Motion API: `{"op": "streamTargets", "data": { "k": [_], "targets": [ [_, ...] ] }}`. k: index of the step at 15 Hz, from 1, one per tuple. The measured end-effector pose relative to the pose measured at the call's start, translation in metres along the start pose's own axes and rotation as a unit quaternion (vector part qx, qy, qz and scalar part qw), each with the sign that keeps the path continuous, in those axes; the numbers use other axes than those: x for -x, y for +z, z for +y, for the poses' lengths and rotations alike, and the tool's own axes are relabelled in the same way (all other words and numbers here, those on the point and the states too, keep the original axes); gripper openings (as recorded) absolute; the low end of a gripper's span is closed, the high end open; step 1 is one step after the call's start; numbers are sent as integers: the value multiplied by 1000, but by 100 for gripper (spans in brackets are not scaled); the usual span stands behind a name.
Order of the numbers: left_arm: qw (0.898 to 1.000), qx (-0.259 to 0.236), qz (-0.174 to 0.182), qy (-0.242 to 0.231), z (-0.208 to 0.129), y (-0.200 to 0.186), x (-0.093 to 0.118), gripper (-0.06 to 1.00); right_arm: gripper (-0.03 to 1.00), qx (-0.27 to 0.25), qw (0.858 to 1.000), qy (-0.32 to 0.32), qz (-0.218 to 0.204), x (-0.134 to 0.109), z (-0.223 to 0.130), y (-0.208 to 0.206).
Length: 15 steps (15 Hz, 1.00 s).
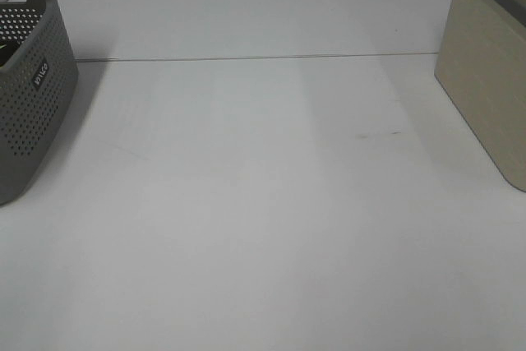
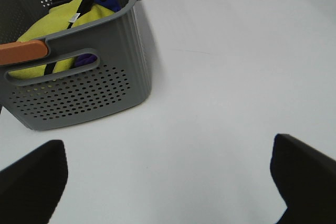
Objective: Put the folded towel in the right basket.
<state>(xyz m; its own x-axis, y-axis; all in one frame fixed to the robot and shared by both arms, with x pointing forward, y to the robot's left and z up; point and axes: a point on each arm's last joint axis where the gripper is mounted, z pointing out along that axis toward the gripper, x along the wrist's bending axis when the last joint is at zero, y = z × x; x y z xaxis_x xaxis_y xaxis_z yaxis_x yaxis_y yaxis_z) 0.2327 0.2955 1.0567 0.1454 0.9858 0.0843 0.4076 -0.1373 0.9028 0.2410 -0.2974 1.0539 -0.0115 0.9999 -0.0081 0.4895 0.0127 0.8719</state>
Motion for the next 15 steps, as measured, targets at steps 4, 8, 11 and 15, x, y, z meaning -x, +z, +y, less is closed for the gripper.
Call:
{"op": "streamTargets", "data": {
  "k": [4,8,11,15],
  "targets": [
    [1000,0,0,0,0,0,0,99,64,18,1000,1,2,-1,-3,-5],
    [1000,0,0,0,0,0,0,99,64,25,1000,1,3,-1,-4,-7],
    [1000,0,0,0,0,0,0,99,64,25,1000,1,3,-1,-4,-7],
    [1000,0,0,0,0,0,0,99,64,25,1000,1,3,-1,-4,-7]
  ]
}}
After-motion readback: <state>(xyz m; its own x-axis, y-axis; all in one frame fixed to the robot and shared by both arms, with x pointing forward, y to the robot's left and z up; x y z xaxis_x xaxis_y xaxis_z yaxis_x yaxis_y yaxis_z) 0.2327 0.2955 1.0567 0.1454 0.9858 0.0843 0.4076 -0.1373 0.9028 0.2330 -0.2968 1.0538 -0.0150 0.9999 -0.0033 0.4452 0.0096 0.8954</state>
